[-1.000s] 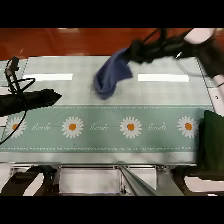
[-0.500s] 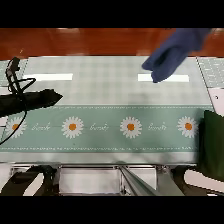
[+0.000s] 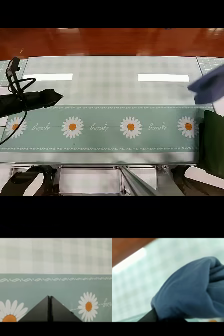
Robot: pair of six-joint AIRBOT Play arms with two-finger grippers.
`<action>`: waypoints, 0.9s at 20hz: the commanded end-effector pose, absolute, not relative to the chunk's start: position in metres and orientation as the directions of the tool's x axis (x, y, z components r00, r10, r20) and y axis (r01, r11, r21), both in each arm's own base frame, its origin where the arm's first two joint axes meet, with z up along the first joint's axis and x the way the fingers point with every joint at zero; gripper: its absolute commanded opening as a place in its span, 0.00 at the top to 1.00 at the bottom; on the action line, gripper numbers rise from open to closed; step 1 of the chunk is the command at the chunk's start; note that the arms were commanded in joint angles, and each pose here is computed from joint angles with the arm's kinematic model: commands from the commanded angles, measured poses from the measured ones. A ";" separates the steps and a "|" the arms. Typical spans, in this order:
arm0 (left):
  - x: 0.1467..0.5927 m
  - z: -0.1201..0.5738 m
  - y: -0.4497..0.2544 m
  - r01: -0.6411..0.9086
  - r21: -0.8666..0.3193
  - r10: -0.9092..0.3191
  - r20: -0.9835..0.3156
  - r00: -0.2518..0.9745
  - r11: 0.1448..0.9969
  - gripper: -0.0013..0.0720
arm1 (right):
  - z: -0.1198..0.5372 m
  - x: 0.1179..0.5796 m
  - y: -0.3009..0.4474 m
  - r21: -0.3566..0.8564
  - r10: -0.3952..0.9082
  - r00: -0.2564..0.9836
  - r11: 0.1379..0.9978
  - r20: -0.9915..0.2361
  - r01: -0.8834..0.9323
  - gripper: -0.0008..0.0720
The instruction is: Fold the shirts.
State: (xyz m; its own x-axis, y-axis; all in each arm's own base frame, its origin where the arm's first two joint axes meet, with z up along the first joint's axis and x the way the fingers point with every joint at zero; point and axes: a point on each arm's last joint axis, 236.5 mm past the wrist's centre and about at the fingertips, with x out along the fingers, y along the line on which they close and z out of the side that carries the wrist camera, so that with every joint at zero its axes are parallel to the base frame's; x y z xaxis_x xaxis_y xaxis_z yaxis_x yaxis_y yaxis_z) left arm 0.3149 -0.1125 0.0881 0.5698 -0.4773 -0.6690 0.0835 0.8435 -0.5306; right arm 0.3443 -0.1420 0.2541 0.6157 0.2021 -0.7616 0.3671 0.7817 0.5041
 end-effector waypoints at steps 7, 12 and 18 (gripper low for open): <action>0.329 0.096 -0.106 0.093 -0.515 -0.451 -0.633 0.629 0.852 0.96 | 0.175 0.180 -0.208 0.168 -0.066 0.248 0.569 -0.966 0.805 0.96; 0.340 0.101 -0.102 0.085 -0.512 -0.431 -0.610 0.665 0.855 0.96 | 0.123 0.060 -0.189 -0.059 -0.098 -0.030 0.298 -0.995 0.953 0.95; 0.348 0.074 -0.101 0.067 -0.500 -0.429 -0.657 0.620 0.863 0.96 | 0.098 0.027 -0.167 -0.164 -0.072 -0.151 0.247 -0.986 0.955 0.42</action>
